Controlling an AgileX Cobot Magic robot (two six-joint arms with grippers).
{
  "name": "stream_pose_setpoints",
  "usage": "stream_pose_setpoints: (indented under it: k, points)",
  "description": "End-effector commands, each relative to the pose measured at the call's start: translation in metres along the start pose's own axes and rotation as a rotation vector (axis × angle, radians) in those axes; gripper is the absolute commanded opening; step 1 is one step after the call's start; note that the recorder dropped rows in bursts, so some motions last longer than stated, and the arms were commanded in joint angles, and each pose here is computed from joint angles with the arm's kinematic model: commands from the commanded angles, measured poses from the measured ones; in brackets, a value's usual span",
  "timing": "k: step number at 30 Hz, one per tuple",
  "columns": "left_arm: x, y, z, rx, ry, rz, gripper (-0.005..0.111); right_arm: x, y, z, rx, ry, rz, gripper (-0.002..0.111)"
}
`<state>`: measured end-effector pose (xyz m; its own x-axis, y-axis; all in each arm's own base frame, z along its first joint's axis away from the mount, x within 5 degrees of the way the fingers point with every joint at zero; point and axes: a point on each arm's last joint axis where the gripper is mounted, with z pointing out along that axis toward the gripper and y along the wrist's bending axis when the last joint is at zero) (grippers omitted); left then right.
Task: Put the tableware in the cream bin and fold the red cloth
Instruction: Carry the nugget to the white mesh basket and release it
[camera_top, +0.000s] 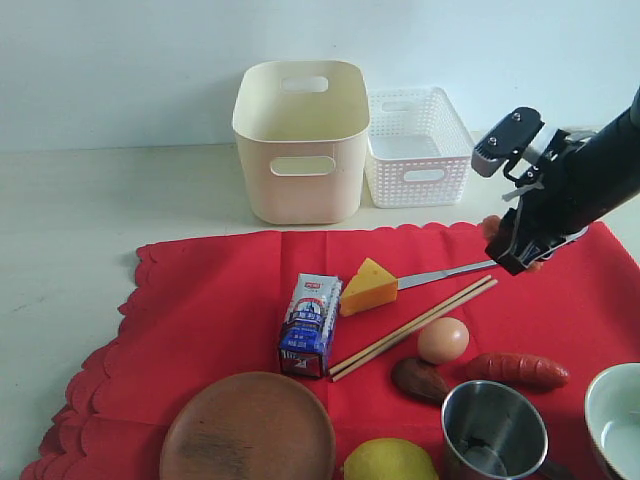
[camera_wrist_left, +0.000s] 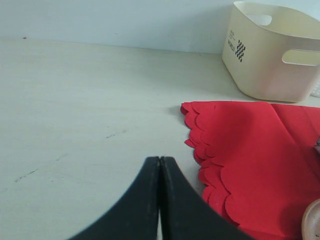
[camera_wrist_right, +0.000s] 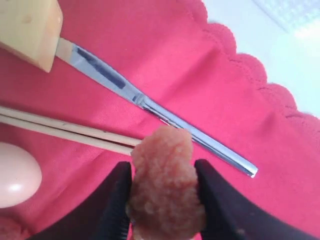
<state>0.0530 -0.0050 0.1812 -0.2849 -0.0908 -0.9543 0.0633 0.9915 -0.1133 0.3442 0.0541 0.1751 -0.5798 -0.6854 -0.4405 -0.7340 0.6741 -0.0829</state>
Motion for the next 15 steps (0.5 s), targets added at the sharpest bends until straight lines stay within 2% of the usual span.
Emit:
stream_pose_setpoints:
  k: [1, 15]
  points:
    - [0.0003, 0.0002, 0.0, -0.002, -0.01, -0.001, 0.0, -0.0061, -0.0019, -0.0053, 0.024, -0.046, 0.036, 0.001]
    - [0.0003, 0.0002, 0.0, -0.002, -0.01, -0.001, 0.0, -0.009, -0.0028, -0.0055, 0.032, -0.079, 0.078, 0.001]
